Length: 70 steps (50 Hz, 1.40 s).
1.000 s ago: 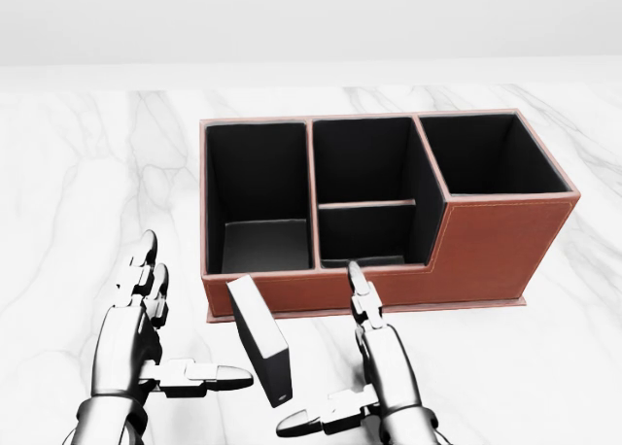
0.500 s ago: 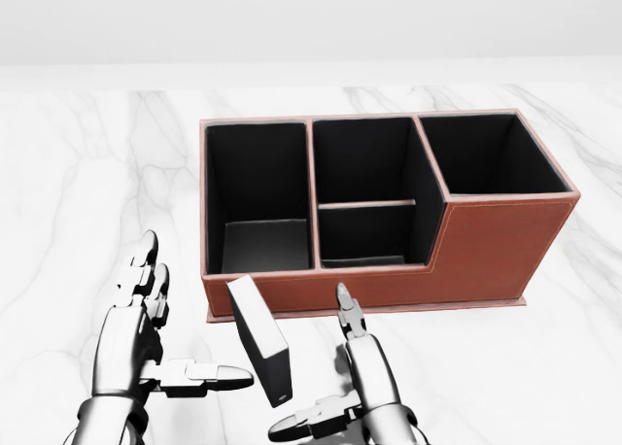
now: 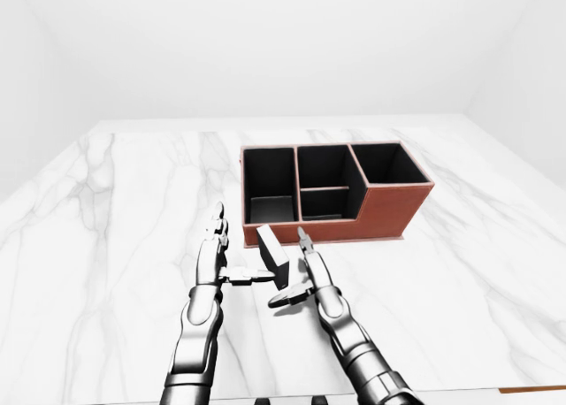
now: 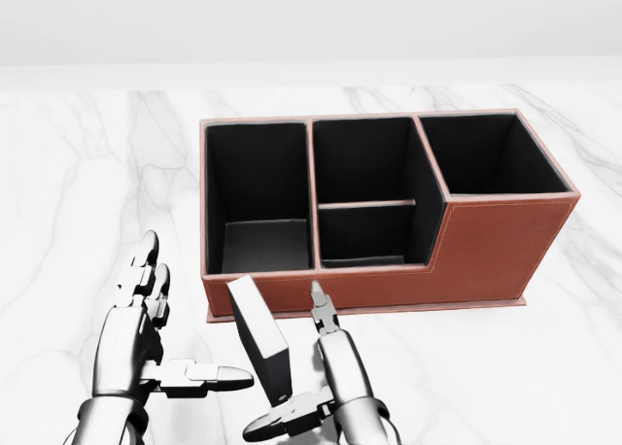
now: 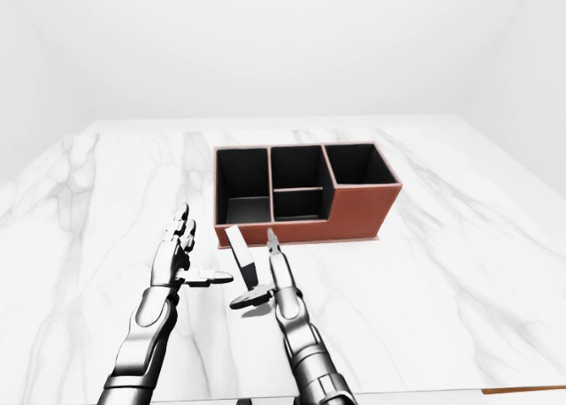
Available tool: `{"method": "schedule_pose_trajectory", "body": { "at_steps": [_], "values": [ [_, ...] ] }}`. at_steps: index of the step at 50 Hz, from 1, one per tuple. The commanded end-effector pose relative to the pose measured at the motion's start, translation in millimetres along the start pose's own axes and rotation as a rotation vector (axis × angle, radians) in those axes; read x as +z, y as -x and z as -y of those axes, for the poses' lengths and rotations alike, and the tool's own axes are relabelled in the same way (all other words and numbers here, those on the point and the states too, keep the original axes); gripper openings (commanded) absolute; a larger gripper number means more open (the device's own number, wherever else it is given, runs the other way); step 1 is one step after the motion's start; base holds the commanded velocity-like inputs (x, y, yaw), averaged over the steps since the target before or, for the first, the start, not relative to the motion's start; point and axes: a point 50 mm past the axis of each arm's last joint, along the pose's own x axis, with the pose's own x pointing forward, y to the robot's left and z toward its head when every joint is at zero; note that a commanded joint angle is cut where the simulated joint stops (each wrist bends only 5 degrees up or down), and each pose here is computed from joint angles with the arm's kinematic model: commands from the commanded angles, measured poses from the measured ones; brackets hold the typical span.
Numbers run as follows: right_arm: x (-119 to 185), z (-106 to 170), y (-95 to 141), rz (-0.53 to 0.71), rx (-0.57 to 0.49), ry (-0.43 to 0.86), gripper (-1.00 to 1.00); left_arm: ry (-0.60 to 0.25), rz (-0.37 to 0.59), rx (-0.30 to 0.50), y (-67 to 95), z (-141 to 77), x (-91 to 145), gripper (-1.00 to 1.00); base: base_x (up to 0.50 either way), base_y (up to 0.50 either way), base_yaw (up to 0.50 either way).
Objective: Pick up the book and place it in the right compartment of the caddy.
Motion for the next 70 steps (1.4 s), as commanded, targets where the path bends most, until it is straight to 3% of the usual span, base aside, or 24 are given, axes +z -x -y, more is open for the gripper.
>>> {"method": "schedule_pose_trajectory", "body": {
  "at_steps": [1,12,13,14,29,37,43,52,58,70],
  "values": [
    [-1.8,-7.4,-7.3,-0.036,0.009,0.022,1.0,0.011,0.012,-0.003,0.7,-0.6,2.8,1.0,0.0,0.0,0.0],
    [-5.5,-16.0,-19.0,-0.11,0.014,0.06,1.0,0.011,0.011,-0.005,1.0,-0.3,3.2,1.0,0.0,0.0,0.0],
    [-7.6,-17.2,-19.7,-0.126,0.022,0.066,0.82,0.011,0.012,-0.005,1.0,-0.2,3.7,1.0,0.0,0.0,0.0],
    [-9.3,-18.5,-20.3,-0.14,0.021,0.073,-1.0,0.012,0.012,-0.005,0.9,-0.4,3.8,1.0,0.0,0.0,0.0],
    [-19.9,-17.6,-21.1,-0.209,0.019,0.103,-1.0,0.013,0.012,-0.006,0.5,-0.6,1.7,1.0,0.0,0.0,0.0],
    [-21.0,0.7,-22.4,-0.208,-0.017,0.045,-1.0,0.014,0.01,-0.004,0.4,-0.5,3.0,1.0,0.0,0.0,0.0],
    [-6.2,22.4,-21.8,-0.104,-0.064,-0.034,-1.0,0.014,0.008,-0.001,0.5,-0.6,3.4,1.0,0.0,0.0,0.0],
    [63.2,79.5,-0.2,0.269,-0.167,-0.175,-1.0,0.01,0.008,-0.001,1.2,-0.3,2.3,1.0,0.0,0.0,0.0],
    [78.4,93.6,12.2,0.297,-0.187,-0.199,-1.0,0.009,0.007,-0.001,0.9,-0.3,1.2,1.0,0.0,0.0,0.0],
    [80.1,93.4,16.9,0.303,-0.185,-0.196,-1.0,0.009,0.007,-0.001,0.8,-0.7,1.7,1.0,0.0,0.0,0.0]
  ]
}}
